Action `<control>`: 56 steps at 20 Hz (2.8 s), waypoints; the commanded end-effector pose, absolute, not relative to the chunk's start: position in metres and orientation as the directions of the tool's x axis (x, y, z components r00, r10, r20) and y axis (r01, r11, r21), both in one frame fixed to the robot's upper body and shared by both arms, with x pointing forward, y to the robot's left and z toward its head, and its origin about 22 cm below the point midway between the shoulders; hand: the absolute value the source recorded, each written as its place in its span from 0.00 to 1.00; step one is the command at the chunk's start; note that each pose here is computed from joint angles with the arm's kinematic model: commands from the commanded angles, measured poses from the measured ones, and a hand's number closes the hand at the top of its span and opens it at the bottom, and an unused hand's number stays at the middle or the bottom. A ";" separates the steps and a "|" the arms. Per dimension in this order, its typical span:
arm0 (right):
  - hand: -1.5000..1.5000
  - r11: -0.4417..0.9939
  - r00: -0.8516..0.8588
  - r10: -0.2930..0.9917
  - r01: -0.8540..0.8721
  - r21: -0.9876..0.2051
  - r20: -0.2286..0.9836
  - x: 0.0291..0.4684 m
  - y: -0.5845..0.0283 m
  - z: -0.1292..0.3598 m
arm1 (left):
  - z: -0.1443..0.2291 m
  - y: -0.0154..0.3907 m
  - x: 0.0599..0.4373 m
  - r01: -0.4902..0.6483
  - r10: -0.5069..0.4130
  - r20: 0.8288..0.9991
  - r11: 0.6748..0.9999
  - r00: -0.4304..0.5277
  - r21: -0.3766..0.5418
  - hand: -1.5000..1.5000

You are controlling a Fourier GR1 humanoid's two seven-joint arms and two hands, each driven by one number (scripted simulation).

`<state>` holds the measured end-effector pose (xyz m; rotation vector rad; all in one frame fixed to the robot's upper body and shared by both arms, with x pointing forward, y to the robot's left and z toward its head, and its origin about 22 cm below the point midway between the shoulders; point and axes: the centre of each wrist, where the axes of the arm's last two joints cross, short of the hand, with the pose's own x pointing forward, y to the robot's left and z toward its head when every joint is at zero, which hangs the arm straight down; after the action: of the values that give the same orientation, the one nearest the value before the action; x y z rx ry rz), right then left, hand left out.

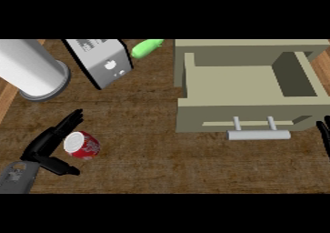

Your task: Pick up the can, place it into the drawer and close the drawer

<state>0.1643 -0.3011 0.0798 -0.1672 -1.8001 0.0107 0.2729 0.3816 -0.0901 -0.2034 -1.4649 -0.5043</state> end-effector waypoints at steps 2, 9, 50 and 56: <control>0.00 0.991 -0.217 0.109 0.105 -0.088 0.970 0.158 -0.293 0.088 | -0.088 0.375 0.286 0.504 -0.114 0.994 0.858 -0.003 0.100 0.00; 0.00 0.988 -0.225 0.137 0.105 -0.116 0.965 0.159 -0.312 0.089 | -0.108 0.355 0.276 0.528 -0.068 0.998 0.847 0.004 0.055 0.00; 0.00 0.988 -0.235 0.104 0.138 -0.073 0.966 0.137 -0.298 0.092 | -0.022 0.253 0.321 -0.037 0.065 0.991 0.997 -0.121 -0.070 1.00; 0.00 0.987 -0.241 0.100 0.150 -0.065 0.965 0.148 -0.297 0.103 | 0.046 0.210 0.327 0.017 0.005 0.981 1.000 -0.193 -0.002 1.00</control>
<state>0.1371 -0.3016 0.0981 -0.1859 -1.8183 -0.0371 0.3243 0.2343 -0.0008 -0.0126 -1.7179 0.0149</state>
